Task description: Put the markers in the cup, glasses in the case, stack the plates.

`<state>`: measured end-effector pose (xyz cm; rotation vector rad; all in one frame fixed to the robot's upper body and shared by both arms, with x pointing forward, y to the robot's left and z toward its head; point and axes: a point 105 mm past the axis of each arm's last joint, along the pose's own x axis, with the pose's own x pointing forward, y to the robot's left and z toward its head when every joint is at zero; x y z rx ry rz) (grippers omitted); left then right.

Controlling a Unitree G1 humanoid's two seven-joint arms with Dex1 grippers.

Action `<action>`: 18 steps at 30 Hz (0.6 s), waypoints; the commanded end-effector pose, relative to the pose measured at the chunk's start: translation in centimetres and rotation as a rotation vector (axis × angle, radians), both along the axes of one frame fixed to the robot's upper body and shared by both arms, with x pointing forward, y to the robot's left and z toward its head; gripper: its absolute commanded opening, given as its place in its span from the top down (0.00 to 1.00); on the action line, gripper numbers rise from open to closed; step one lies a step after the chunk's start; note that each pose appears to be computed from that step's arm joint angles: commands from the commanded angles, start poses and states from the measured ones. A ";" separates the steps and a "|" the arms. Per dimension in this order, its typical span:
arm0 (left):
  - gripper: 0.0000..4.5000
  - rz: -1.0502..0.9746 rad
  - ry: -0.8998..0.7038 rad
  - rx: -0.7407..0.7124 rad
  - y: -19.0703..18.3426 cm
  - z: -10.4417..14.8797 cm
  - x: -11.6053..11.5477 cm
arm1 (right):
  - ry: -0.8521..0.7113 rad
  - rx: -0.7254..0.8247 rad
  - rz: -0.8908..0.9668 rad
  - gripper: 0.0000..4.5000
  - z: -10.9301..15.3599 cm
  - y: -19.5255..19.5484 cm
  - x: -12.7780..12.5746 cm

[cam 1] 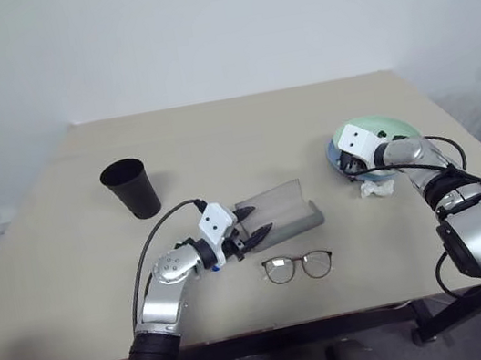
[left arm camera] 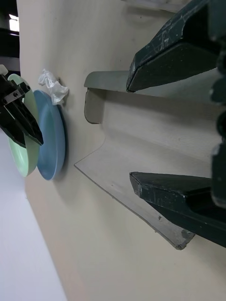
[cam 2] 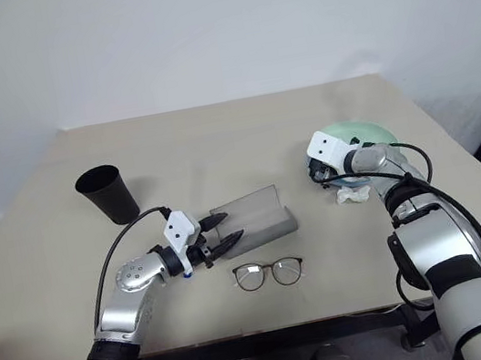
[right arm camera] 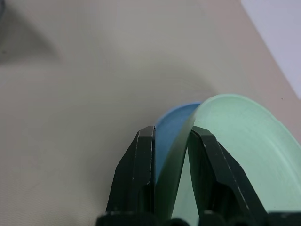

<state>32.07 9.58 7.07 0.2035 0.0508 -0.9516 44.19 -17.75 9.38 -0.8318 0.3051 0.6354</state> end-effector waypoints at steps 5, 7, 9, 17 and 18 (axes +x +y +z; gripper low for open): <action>0.37 -0.008 -0.052 -0.010 -0.3 1.5 0.1 | -0.049 0.046 -0.014 0.64 1.9 0.6 0.8; 0.37 -0.009 -0.053 -0.009 -0.3 1.5 0.1 | -0.056 0.058 -0.024 0.49 2.0 0.6 0.9; 0.37 -0.010 -0.053 -0.009 -0.2 1.5 0.1 | -0.066 0.068 -0.027 0.34 2.2 0.6 1.0; 0.37 -0.012 -0.052 -0.007 -0.3 1.5 0.1 | -0.106 0.145 -0.039 0.19 3.9 0.3 1.3; 0.37 -0.012 -0.053 -0.008 -0.3 1.6 0.1 | -0.107 0.156 -0.040 0.19 4.0 0.3 1.3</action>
